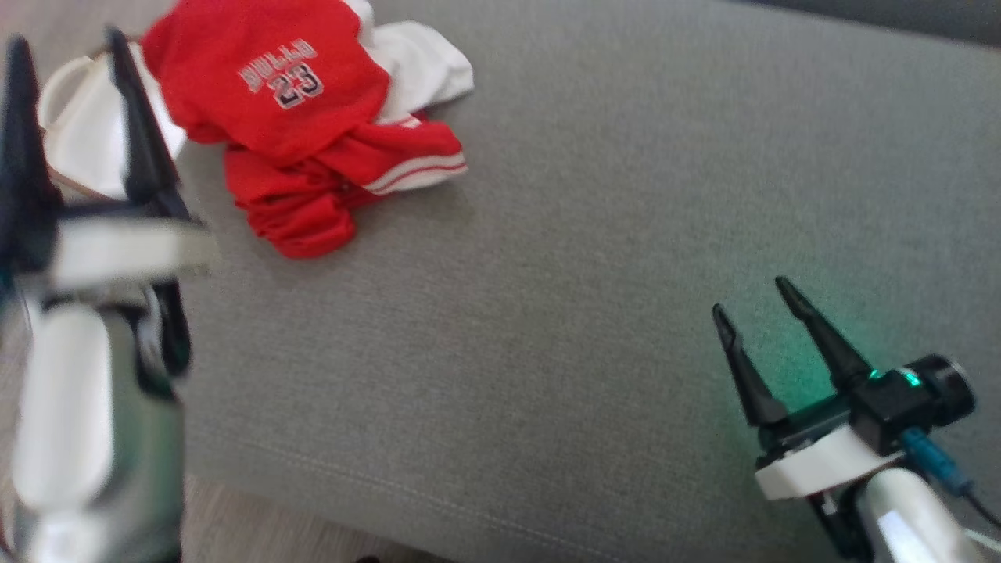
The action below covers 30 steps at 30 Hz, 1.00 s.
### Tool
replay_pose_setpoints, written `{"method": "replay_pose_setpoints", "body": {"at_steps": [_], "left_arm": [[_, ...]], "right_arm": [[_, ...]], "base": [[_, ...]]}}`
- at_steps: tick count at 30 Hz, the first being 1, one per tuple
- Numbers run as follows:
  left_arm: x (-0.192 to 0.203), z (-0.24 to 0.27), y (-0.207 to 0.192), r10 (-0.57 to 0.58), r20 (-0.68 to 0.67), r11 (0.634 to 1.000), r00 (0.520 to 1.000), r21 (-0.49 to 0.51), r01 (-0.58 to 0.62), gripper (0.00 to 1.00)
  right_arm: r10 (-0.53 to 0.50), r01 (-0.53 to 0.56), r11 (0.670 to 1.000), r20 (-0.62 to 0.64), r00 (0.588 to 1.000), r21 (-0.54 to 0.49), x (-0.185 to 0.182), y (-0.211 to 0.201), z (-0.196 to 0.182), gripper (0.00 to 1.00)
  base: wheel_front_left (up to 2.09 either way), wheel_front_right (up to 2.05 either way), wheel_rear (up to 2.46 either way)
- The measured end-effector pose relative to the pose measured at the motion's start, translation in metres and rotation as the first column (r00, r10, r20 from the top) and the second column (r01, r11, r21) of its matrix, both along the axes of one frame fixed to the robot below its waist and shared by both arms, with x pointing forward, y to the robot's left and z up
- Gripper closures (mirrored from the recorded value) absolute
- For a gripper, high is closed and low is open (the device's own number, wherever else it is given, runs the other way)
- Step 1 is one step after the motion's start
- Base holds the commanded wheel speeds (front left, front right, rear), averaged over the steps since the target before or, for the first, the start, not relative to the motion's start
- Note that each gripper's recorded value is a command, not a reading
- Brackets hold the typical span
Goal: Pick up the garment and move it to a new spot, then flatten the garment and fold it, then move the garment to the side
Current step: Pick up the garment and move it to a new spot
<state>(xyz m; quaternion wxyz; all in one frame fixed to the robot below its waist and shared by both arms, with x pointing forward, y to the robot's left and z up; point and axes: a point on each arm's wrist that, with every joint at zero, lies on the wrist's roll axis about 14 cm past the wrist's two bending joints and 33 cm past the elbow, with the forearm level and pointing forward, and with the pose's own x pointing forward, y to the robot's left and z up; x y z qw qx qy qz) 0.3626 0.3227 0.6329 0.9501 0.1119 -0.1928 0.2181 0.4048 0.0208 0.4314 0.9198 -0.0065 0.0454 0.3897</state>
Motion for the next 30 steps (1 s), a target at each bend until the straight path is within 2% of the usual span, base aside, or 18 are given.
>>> {"method": "replay_pose_setpoints", "body": {"at_steps": [3, 7, 12, 17, 19, 22, 23, 24, 26, 30], "left_arm": [[0.039, -0.032, 0.023, 0.002, -0.146, 0.996, 0.989, -0.090, -0.015, 0.00], [0.092, -0.071, 0.046, -0.016, -0.383, 0.977, 0.924, -0.202, -0.067, 0.00], [0.124, -0.121, 0.070, -0.017, -0.641, 0.937, 0.767, -0.278, -0.212, 0.00], [0.112, -0.196, 0.075, -0.050, -0.842, 0.874, 0.538, -0.297, -0.385, 0.00], [0.110, -0.214, 0.072, -0.066, -0.867, 0.862, 0.494, -0.299, -0.409, 0.00], [0.115, -0.230, 0.066, -0.078, -0.866, 0.860, 0.493, -0.308, -0.406, 0.00], [0.115, -0.232, 0.065, -0.076, -0.866, 0.862, 0.495, -0.307, -0.404, 0.38], [0.115, -0.233, 0.066, -0.071, -0.862, 0.864, 0.501, -0.305, -0.401, 1.00], [0.117, -0.230, 0.067, -0.061, -0.847, 0.871, 0.528, -0.303, -0.386, 1.00], [0.128, -0.203, 0.071, -0.041, -0.757, 0.896, 0.652, -0.317, -0.311, 1.00]], "right_arm": [[-0.014, 0.014, 1.000, -0.008, 1.000, -0.007, 0.010, -0.010, -0.009, 0.00], [-0.034, 0.034, 0.999, -0.010, 0.999, -0.034, 0.025, -0.028, -0.022, 0.00], [-0.060, 0.059, 0.997, -0.019, 0.998, -0.052, 0.037, -0.046, -0.035, 0.00], [-0.102, 0.100, 0.993, -0.025, 0.994, -0.070, 0.045, -0.067, -0.043, 0.00], [-0.122, 0.120, 0.990, -0.029, 0.992, -0.068, 0.046, -0.074, -0.044, 0.00], [-0.156, 0.153, 0.985, -0.025, 0.987, -0.077, 0.049, -0.087, -0.045, 0.00], [-0.161, 0.159, 0.984, -0.023, 0.987, -0.080, 0.050, -0.089, -0.045, 0.00], [-0.164, 0.162, 0.983, -0.021, 0.986, -0.083, 0.051, -0.091, -0.045, 0.00], [-0.170, 0.168, 0.982, -0.016, 0.985, -0.086, 0.052, -0.093, -0.044, 0.00], [-0.170, 0.169, 0.982, 0.002, 0.985, -0.081, 0.054, -0.092, -0.037, 0.00]], "base": [[0.00, 0.00, 0.00], [0.00, 0.00, 0.00], [0.00, 0.00, 0.00], [0.00, 0.00, 0.00], [0.00, 0.00, 0.00], [0.00, 0.00, 0.00], [0.00, 0.00, 0.00], [0.00, 0.00, 0.00], [0.00, 0.00, 0.00], [0.00, 0.00, 0.00]]}}
